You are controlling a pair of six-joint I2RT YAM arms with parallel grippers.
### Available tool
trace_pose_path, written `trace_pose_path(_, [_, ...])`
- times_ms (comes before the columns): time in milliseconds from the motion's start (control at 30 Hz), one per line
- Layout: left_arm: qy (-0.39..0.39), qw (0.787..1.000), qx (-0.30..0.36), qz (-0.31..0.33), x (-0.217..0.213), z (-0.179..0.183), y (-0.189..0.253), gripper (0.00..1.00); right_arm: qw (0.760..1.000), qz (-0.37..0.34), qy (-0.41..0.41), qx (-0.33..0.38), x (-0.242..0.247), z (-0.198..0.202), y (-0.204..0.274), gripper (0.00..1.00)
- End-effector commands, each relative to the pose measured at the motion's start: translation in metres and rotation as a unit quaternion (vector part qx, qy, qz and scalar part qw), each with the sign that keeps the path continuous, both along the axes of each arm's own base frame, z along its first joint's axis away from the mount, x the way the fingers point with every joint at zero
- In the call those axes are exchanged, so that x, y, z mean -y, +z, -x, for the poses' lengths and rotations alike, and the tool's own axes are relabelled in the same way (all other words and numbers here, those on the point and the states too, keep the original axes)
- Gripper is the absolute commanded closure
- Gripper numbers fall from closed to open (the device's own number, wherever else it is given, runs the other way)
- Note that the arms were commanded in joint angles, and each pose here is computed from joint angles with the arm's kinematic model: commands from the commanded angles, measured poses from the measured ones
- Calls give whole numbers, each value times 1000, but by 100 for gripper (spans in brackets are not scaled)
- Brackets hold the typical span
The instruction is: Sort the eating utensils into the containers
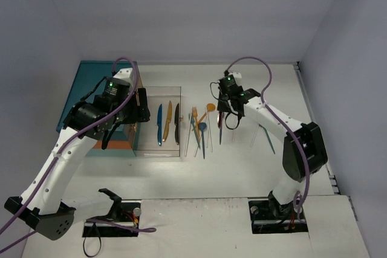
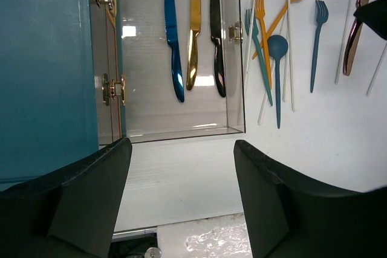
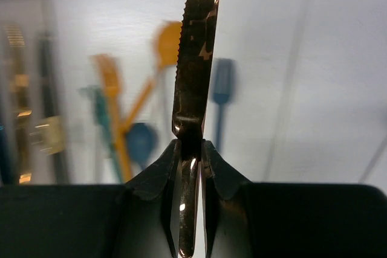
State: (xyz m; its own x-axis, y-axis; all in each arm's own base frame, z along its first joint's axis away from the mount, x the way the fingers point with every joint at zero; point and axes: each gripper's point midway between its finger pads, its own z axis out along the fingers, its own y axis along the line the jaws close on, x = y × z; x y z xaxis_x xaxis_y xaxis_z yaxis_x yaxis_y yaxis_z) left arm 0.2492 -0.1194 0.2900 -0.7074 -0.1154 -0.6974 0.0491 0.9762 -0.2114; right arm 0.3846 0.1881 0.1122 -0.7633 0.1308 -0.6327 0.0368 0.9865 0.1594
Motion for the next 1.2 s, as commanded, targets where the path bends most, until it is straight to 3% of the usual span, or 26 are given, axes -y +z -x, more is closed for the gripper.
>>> trace_pose_path(0, [10, 999, 41, 6, -3, -11, 26, 35, 990, -97, 67, 82, -89, 0, 87, 100])
trace_pose_path(167, [11, 999, 44, 4, -5, -9, 26, 35, 979, -144, 115, 82, -171, 9, 102, 100])
trace_pose_path(367, [18, 999, 40, 7, -10, -1, 21, 35, 976, -158, 138, 59, -244, 19, 73, 100])
trace_pose_path(567, [24, 999, 42, 13, -14, 8, 21, 35, 971, -177, 157, 25, -296, 31, 19, 100])
trace_pose_path(800, [25, 999, 34, 18, -15, 14, 14, 35, 971, -182, 154, 5, -320, 43, -19, 100])
trace_pose_path(867, [25, 999, 33, 15, -16, 14, 12, 35, 974, -174, 145, 7, -318, 41, -26, 94])
trace_pose_path(967, [20, 999, 26, 16, -13, 13, 9, 35, 974, -165, 152, 19, -314, 39, -19, 76])
trace_pose_path(1100, [13, 999, 23, 19, -8, 9, 12, 35, 973, -163, 156, 51, -301, 34, 16, 58])
trace_pose_path(1167, [10, 1000, 23, 20, -5, 5, 14, 35, 971, -166, 153, 78, -283, 28, 48, 54])
